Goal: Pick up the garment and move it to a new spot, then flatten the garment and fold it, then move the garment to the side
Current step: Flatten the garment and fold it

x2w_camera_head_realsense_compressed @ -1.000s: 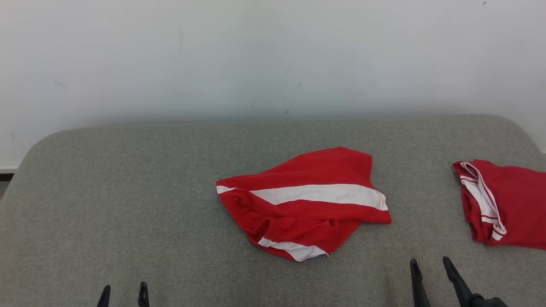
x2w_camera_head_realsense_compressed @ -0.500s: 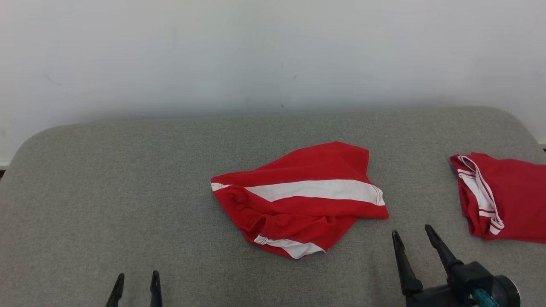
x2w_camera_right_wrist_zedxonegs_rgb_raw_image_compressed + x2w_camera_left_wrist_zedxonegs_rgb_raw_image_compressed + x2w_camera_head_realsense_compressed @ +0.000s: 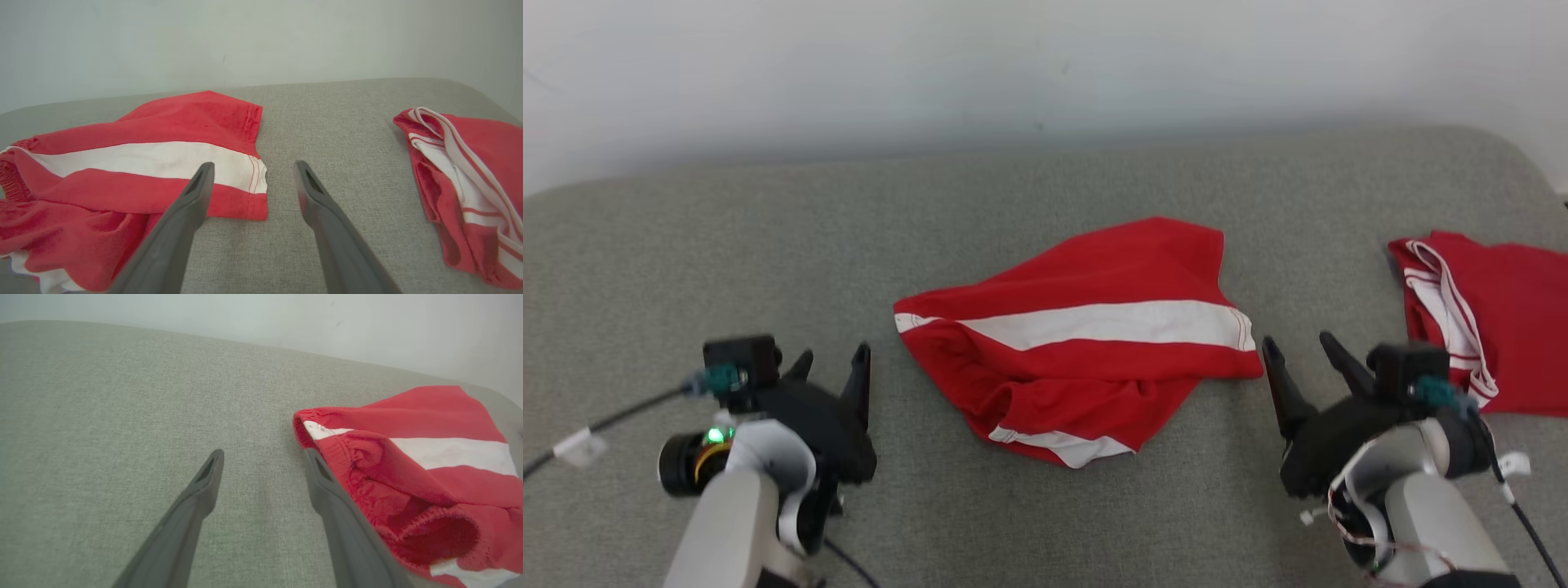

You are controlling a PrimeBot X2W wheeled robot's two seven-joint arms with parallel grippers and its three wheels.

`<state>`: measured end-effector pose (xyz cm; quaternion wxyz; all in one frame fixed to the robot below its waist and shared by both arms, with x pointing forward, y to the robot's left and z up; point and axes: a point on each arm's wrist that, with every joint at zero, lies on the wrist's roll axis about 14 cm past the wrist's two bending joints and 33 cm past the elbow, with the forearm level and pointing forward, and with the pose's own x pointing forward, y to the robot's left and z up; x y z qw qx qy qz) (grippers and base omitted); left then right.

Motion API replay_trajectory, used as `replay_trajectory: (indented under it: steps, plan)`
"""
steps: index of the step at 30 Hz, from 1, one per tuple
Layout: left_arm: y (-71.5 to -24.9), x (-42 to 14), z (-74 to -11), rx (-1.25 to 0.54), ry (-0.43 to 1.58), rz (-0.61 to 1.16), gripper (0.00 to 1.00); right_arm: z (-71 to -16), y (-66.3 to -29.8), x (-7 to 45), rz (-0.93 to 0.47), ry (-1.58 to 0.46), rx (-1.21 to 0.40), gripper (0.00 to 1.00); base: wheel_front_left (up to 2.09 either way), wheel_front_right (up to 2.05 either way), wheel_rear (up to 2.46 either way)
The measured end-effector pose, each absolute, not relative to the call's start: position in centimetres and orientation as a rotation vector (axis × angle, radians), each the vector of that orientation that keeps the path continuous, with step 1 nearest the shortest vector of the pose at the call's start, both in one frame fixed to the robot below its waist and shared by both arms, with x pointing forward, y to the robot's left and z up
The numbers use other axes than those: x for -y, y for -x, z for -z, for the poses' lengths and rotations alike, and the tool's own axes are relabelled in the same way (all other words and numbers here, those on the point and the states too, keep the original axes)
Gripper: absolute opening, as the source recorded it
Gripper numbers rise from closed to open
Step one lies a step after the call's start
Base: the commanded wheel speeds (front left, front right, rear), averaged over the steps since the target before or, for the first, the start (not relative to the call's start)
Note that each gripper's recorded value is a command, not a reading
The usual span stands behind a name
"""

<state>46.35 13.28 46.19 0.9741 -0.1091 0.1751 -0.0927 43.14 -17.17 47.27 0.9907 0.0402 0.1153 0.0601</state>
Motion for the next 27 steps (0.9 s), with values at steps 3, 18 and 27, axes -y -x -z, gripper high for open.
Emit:
replay_trajectory:
  steps: [3,18,27]
  plan:
    - [-48.5,-12.2,-46.1,-0.400,0.281,0.202,1.00,-46.6,-44.8,17.5,-0.114,-0.091,-0.292,1.00,0.00,0.00,0.00]
    - [-51.2,-7.6,-42.6,-0.635,0.386,0.291,1.00,-45.2,-47.8,18.1,-0.114,-0.061,-0.352,1.00,0.00,0.00,0.00]
    - [-51.4,-7.3,-43.2,-0.631,0.423,0.297,0.67,-45.3,-48.1,18.1,-0.119,-0.053,-0.338,1.00,0.00,0.00,0.00]
